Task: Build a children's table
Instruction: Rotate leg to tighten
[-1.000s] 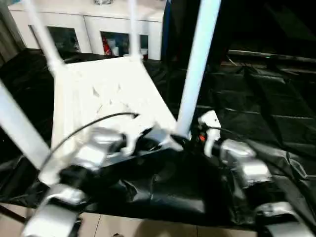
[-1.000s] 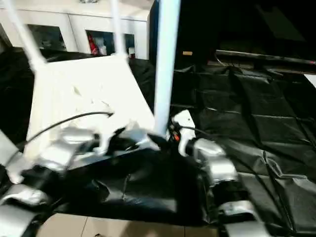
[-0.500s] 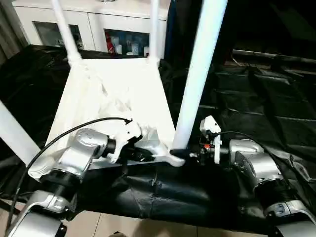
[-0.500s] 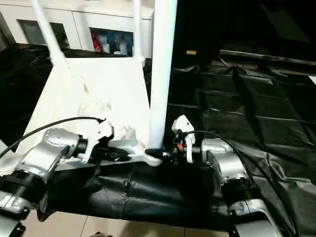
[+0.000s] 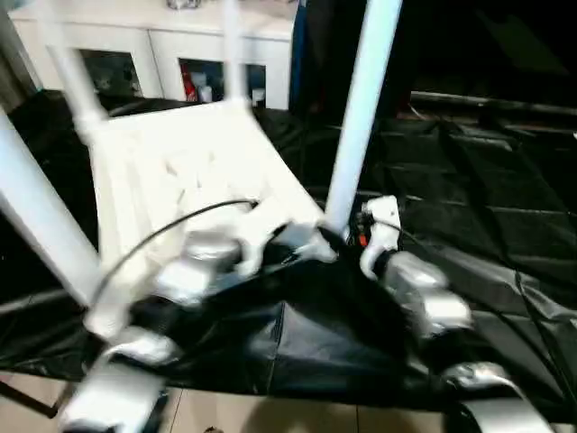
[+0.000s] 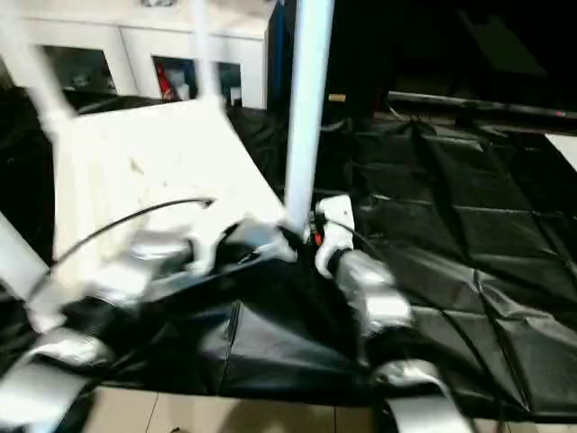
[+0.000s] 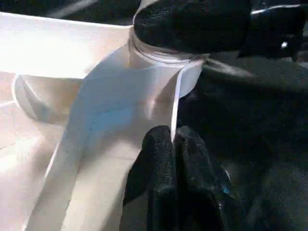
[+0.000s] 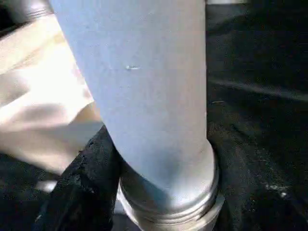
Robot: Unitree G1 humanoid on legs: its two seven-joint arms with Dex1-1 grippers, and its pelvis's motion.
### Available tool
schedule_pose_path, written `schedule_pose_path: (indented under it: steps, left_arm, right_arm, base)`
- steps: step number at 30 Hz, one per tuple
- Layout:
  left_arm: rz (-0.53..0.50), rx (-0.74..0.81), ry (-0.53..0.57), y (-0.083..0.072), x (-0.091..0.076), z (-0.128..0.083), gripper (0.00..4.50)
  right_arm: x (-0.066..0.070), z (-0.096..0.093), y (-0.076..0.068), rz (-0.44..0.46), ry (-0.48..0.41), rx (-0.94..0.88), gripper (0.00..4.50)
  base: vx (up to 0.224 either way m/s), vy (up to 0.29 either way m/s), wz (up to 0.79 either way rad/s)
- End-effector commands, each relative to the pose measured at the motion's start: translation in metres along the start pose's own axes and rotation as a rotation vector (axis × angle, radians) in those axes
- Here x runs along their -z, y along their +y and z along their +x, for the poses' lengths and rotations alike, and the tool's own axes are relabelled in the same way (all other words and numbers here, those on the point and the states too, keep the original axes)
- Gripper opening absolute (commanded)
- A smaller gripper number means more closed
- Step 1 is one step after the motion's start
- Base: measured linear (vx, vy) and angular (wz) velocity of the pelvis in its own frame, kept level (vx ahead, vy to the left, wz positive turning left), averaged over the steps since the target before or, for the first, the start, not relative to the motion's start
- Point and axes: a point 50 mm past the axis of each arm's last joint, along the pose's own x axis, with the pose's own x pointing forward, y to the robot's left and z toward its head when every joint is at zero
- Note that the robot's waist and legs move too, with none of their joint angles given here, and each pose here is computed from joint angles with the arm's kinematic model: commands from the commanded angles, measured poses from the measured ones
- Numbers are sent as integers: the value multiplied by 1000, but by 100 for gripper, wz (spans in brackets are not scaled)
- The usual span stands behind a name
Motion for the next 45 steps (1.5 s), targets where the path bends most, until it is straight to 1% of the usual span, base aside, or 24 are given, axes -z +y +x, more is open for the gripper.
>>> schedule_pose_path:
  steps: [1, 2, 4, 6, 7, 13, 15, 16, 17, 19, 21, 22, 23, 26, 28, 30, 32, 34, 37, 39, 40, 42, 43, 45]
  left_arm:
    - [-67, -166, -103, 2, -20, 12, 0]
    - [-67, -167, -104, 1, -21, 13, 0]
    - [-58, -164, -104, -6, -23, 21, 0]
    - [-51, -158, -103, -8, -24, 23, 0]
    - [-51, -154, -102, -9, -23, 24, 0]
    - [-23, -73, -111, -10, -19, 19, 0]
    - [-15, -35, -105, -8, -16, 13, 0]
    - [4, 3, -86, -7, -13, 8, 0]
    - [6, 9, -83, -6, -12, 7, 0]
    - [43, 93, -70, -6, -6, -3, 0]
    - [63, 159, -59, -8, -2, -9, 0]
    - [81, 239, -45, -11, 3, -17, 0]
    - [82, 242, -44, -11, 3, -18, 0]
    - [103, 349, -24, -14, 10, -32, 0]
    - [108, 373, -18, -15, 12, -35, 0]
    - [115, 409, -4, -15, 15, -42, 0]
    - [117, 424, -2, -16, 16, -44, 0]
    - [124, 475, 9, -17, 18, -53, 0]
    - [126, 488, 16, -18, 20, -56, 0]
    - [125, 493, 22, -18, 20, -58, 0]
    - [125, 493, 22, -18, 20, -58, 0]
    - [125, 496, 27, -17, 21, -59, 0]
    - [125, 493, 29, -17, 21, -59, 0]
    - [125, 491, 29, -17, 21, -59, 0]
  right_arm:
    - [31, 14, 42, 18, 129, -53, 251]
    - [31, 15, 44, 16, 130, -49, 251]
    - [32, 20, 56, 7, 135, -71, 251]
    - [33, 21, 58, -2, 130, -72, 251]
    - [32, 22, 60, 2, 122, -85, 307]
    - [23, 23, 59, 5, 68, -147, 343]
    - [17, 21, 57, -4, 51, -210, 343]
    - [13, 19, 55, -31, 42, -278, 343]
    - [12, 19, 54, -37, 42, -287, 343]
    - [8, 11, 48, -85, 41, -394, 343]
    - [5, 6, 42, -107, 47, -446, 343]
    - [4, -1, 35, -137, 59, -510, 343]
    - [4, -1, 34, -138, 60, -512, 343]
    - [-1, -16, 22, -176, 88, -622, 343]
    - [-2, -21, 18, -188, 99, -661, 343]
    - [-4, -32, 11, -215, 126, -728, 343]
    - [-4, -36, 9, -223, 136, -753, 343]
    - [-8, -51, 0, -258, 189, -863, 343]
    - [-8, -56, -1, -276, 224, -902, 343]
    - [-7, -58, -2, -286, 243, -918, 318]
    - [-7, -58, -2, -286, 243, -918, 318]
    - [-8, -57, -1, -292, 249, -925, 294]
    - [-8, -56, 0, -291, 248, -925, 294]
    - [-8, -55, 1, -289, 249, -929, 272]
  base:
    - [0, 0, 0]
    - [0, 0, 0]
    - [0, 0, 0]
    - [0, 0, 0]
    - [0, 0, 0]
    - [0, 0, 0]
    - [0, 0, 0]
    - [0, 0, 0]
    - [0, 0, 0]
    - [0, 0, 0]
    - [0, 0, 0]
    - [0, 0, 0]
    - [0, 0, 0]
    - [0, 0, 0]
    - [0, 0, 0]
    - [0, 0, 0]
    - [0, 0, 0]
    - [0, 0, 0]
    - [0, 0, 0]
    - [0, 0, 0]
    - [0, 0, 0]
    - [0, 0, 0]
    - [0, 0, 0]
    - [0, 0, 0]
